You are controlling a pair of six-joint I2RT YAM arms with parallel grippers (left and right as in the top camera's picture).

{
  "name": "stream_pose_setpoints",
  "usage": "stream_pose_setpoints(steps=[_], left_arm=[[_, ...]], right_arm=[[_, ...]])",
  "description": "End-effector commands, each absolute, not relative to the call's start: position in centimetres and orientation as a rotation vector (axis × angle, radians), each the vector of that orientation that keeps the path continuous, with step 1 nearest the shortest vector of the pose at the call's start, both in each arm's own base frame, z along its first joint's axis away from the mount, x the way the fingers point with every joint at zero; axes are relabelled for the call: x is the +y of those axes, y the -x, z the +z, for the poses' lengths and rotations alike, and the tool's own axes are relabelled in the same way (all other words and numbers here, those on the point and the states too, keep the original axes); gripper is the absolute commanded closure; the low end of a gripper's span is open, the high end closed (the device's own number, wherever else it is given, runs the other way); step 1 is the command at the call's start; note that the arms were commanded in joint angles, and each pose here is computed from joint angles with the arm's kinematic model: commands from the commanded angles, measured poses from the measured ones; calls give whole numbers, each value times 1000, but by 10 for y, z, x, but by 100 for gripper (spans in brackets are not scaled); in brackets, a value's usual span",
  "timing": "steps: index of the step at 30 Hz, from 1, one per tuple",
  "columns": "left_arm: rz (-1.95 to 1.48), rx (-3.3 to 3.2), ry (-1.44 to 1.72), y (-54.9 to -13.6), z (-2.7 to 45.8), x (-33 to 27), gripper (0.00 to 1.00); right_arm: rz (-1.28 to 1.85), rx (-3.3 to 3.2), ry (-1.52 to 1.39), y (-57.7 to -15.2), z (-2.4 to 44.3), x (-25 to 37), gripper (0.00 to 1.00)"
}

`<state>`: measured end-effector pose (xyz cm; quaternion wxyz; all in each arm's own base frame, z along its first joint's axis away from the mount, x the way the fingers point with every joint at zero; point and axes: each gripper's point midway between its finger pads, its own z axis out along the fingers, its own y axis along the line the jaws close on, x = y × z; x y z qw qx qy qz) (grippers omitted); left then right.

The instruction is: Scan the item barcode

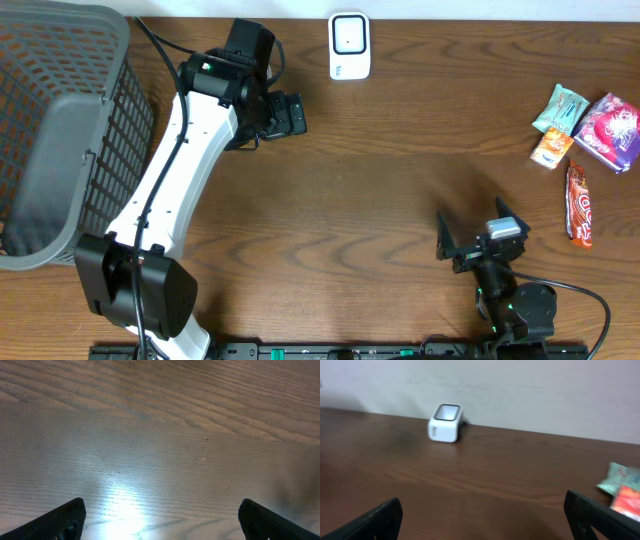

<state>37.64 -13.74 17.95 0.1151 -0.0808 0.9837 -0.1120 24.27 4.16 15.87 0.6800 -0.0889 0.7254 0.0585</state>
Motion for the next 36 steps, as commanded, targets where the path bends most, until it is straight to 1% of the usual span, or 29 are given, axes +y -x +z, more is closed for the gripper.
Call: stream_pose_setpoints(steps=[1, 6, 14, 36], left_arm=[[-300, 2896, 220, -376, 174, -134, 2], [-300, 2896, 220, -376, 174, -134, 2], [-300, 2896, 220, -376, 174, -134, 2], [-300, 2896, 220, -376, 174, -134, 2]], right_arm=[[64, 1647, 85, -245, 156, 21, 1], [29, 1649, 71, -246, 156, 15, 1], [84, 1651, 11, -246, 155, 15, 1], [96, 1647, 23, -246, 157, 18, 1]])
